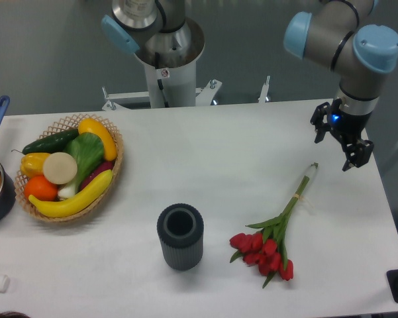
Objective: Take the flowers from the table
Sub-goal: 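Move the open gripper down toward the stems of the red tulips, then close the gripper around the tulip stems, then lift the grasped tulip bouquet up off the table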
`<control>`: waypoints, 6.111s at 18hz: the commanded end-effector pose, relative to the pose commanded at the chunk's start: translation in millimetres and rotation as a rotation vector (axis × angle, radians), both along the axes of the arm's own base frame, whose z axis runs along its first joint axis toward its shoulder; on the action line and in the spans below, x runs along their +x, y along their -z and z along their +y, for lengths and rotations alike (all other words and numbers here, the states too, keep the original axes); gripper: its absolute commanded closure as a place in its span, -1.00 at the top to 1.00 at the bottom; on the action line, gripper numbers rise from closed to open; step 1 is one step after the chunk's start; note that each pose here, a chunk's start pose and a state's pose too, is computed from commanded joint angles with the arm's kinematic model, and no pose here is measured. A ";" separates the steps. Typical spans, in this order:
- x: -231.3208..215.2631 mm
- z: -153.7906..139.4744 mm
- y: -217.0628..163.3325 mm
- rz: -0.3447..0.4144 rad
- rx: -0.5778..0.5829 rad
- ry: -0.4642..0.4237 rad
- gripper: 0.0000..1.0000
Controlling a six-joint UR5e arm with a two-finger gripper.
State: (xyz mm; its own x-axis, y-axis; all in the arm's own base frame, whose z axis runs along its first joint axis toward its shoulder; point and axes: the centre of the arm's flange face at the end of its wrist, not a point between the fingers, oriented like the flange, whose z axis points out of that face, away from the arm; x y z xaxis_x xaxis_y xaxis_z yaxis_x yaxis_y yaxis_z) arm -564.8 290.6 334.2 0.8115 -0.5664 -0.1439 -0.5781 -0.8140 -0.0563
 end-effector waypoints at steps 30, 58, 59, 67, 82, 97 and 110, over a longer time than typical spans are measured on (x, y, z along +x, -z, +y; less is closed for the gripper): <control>13.5 54.9 79.0 -0.082 0.146 -0.353 1.00; 30.5 94.3 144.2 -0.139 0.081 -0.342 0.51; 30.5 94.3 144.2 -0.139 0.081 -0.344 0.35; 28.8 95.0 138.7 -0.131 0.087 -0.349 -0.29; 27.0 85.4 72.8 -0.061 0.162 -0.372 -0.73; 46.5 86.8 -80.4 -0.446 0.898 -0.431 -0.72; 50.1 82.5 -90.6 -0.577 1.015 -0.424 -0.72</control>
